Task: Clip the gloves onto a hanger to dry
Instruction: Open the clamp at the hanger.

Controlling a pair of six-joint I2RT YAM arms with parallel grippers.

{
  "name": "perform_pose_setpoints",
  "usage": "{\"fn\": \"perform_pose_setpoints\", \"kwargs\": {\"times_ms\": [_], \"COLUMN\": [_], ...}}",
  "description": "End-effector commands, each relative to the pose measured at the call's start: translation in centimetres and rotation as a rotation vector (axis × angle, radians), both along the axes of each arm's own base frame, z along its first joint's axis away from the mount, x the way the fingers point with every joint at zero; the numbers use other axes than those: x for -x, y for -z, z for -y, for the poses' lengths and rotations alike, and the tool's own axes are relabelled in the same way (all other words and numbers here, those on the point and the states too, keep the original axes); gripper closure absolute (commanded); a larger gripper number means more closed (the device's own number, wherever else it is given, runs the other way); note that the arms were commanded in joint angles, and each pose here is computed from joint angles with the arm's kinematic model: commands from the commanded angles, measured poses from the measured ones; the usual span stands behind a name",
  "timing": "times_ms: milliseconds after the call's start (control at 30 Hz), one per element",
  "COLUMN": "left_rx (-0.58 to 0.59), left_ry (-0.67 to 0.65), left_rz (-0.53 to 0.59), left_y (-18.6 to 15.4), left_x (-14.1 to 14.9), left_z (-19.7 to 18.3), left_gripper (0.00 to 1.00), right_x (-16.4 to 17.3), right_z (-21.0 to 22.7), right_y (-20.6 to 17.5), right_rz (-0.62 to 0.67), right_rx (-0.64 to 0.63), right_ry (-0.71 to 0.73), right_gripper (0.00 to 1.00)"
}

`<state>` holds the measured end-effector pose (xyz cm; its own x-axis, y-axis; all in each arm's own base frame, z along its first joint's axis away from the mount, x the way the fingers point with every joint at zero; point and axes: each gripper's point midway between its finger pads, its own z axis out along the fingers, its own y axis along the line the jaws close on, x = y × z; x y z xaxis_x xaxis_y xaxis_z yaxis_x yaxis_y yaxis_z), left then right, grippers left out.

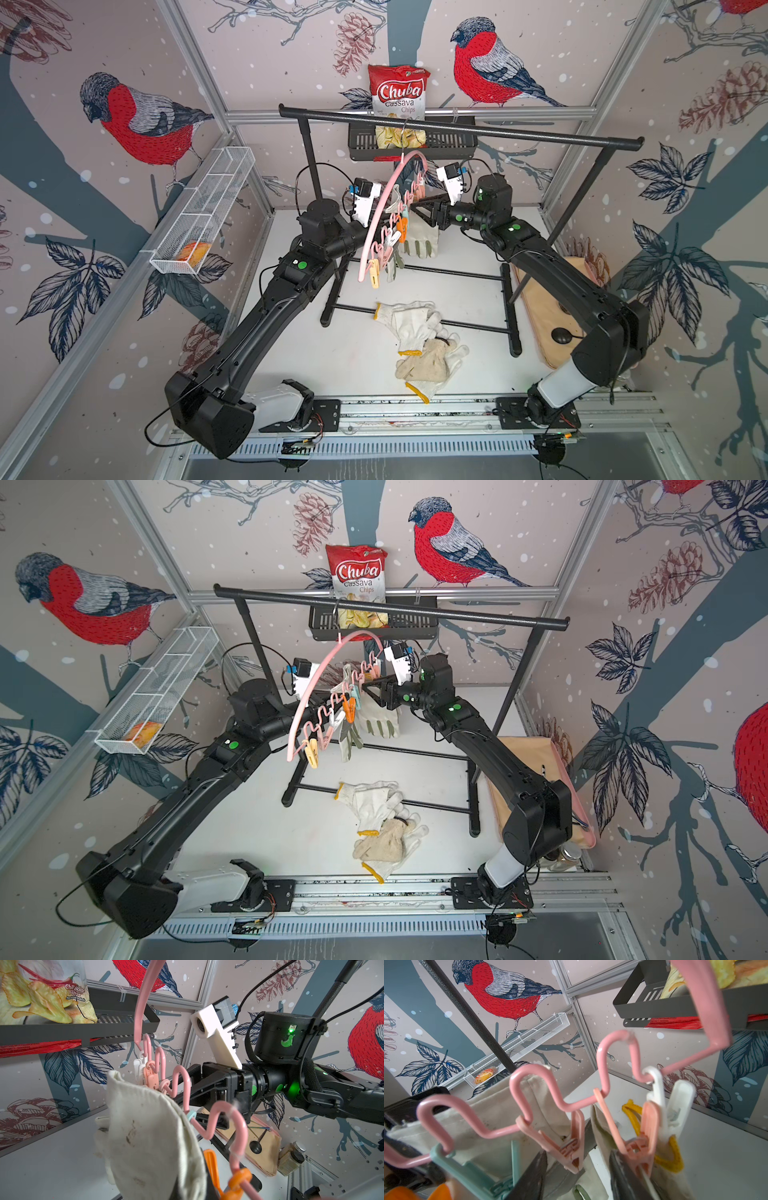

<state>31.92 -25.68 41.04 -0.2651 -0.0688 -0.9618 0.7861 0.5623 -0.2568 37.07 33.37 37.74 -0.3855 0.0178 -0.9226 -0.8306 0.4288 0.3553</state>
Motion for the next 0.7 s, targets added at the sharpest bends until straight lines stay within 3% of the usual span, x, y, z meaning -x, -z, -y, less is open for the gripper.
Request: {"fn": "perform_pose_setpoints", "kwargs": {"times_ms": [0, 667], "left_rx": [0.034, 0.033], "left_ry": [0.022, 0.041], "left_rz": [0.066, 0.061], "left_y": [-1.89, -1.79], "left_x": [0.28, 0.28], "left_z": [0.36, 0.75], "left_gripper": [1.00, 1.00], "right_x": [0.24, 0.09], "right_z": [-0.35, -1.08], "right_y": [-1.18, -1.60], "right_rz": [0.043, 0.056], "right_rx": [-0.025, -0.046], "right_ry": [-0.029, -0.062], "right_gripper": [0.49, 0.48]}}
